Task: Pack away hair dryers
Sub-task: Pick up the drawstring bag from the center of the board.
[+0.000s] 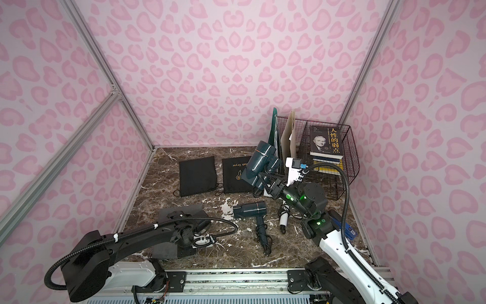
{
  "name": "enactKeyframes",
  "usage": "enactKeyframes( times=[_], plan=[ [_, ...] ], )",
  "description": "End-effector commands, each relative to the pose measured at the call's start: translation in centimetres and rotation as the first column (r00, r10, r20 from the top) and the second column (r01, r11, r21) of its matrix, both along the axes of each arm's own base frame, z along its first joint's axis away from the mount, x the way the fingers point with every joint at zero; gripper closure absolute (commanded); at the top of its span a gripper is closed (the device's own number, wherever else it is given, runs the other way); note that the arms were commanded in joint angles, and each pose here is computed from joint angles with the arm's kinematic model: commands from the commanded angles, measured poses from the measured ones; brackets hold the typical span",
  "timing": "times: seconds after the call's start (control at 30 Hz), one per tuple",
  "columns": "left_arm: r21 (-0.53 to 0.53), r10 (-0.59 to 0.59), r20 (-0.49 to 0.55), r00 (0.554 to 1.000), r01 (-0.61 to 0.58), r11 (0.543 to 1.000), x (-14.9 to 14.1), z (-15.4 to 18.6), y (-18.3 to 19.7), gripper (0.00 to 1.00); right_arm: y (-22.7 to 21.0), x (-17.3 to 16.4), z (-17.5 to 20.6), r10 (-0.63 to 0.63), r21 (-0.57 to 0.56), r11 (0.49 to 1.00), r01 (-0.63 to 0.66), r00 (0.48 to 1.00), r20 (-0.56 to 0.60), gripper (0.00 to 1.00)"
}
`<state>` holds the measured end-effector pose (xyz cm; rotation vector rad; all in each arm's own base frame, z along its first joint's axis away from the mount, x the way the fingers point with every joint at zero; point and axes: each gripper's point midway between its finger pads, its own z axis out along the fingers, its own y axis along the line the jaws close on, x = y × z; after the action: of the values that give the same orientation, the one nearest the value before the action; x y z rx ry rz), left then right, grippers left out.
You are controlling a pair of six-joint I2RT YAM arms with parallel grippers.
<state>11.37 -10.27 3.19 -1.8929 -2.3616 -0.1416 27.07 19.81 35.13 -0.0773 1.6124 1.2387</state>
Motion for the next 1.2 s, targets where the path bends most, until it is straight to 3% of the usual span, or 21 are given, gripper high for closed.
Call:
enactKeyframes(
  times=[0.0, 0.4, 0.63, 0.93, 1.17],
  plan=[
    [-0.007, 0.028, 0.030, 0.999, -0.028, 1.000, 0.6, 0.7, -0.3, 0.97, -0.2, -0.2, 1.0, 0.002, 0.004, 1.000, -0.002, 0.999, 0.048, 1.00],
    [-0.047, 0.003, 0.110, 0.994, 0.003, 0.999, 2.6, 5.1, -1.5, 0.98, -0.6, -0.3, 1.5, -0.014, -0.043, 0.999, 0.016, 0.999, 0.052, 1.00],
    [-0.192, 0.086, 0.148, 0.985, -0.056, 0.980, 5.3, 10.4, -4.6, 0.98, -1.7, -0.7, 1.9, -0.064, -0.131, 0.989, 0.069, 0.997, 0.041, 1.00],
    [-0.390, 0.315, 0.105, 0.943, -0.253, 0.886, 9.0, 16.5, -7.0, 0.98, -2.3, -1.6, 2.2, -0.072, -0.221, 0.973, 0.071, 0.997, 0.006, 1.00],
    [-0.501, 0.493, 0.063, 0.868, -0.400, 0.768, 12.9, 20.2, -7.3, 0.98, 1.4, -3.3, 1.8, 0.067, -0.290, 0.954, -0.073, 0.997, -0.031, 1.00]
  ],
)
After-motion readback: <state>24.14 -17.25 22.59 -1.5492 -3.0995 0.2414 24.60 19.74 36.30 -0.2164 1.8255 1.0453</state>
